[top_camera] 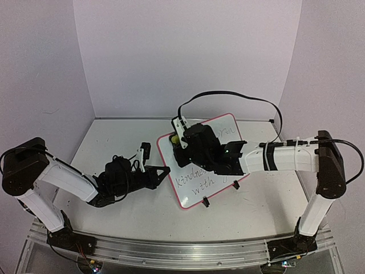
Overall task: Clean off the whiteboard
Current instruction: Erase the whiteboard at the center of the board.
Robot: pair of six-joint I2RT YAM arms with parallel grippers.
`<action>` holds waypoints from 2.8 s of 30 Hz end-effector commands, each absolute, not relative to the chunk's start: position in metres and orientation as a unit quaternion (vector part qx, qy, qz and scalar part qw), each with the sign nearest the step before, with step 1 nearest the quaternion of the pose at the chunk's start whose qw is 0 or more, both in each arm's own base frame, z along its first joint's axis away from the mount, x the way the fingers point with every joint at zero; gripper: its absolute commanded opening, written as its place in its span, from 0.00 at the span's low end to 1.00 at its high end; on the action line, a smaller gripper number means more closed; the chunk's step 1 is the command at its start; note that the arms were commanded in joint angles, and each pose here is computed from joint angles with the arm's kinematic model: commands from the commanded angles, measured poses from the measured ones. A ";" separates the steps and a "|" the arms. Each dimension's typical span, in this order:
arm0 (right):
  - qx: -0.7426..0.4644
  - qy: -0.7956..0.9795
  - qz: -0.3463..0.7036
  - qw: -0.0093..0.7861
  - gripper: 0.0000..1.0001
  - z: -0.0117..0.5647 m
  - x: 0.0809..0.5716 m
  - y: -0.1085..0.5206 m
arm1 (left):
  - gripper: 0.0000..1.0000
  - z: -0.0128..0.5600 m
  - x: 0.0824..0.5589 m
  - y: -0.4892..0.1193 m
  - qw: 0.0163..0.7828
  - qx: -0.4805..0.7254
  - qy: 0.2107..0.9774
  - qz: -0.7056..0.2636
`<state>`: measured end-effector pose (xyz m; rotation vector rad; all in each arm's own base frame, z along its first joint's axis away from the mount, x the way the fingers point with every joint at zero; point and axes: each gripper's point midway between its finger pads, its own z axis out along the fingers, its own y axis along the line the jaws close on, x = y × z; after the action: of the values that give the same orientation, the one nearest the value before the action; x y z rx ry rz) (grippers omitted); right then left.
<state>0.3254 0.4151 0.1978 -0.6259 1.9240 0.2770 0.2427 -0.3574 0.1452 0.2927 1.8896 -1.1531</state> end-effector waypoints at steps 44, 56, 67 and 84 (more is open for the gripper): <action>-0.263 0.801 0.098 0.528 0.00 0.227 0.373 0.418 | 0.00 0.173 0.205 -0.383 0.440 0.208 0.712 -0.506; -0.258 0.840 0.054 0.475 0.00 0.152 0.352 0.372 | 0.00 0.176 0.203 -0.381 0.444 0.209 0.709 -0.507; -0.260 0.819 0.071 0.507 0.00 0.194 0.375 0.392 | 0.00 0.178 0.201 -0.382 0.445 0.211 0.707 -0.508; -0.260 0.838 0.047 0.477 0.00 0.160 0.362 0.368 | 0.00 0.180 0.200 -0.383 0.447 0.214 0.704 -0.508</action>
<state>0.3675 0.4029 0.2186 -0.6149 1.9156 0.2344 0.2362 -0.3593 0.1479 0.3059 1.8831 -1.1497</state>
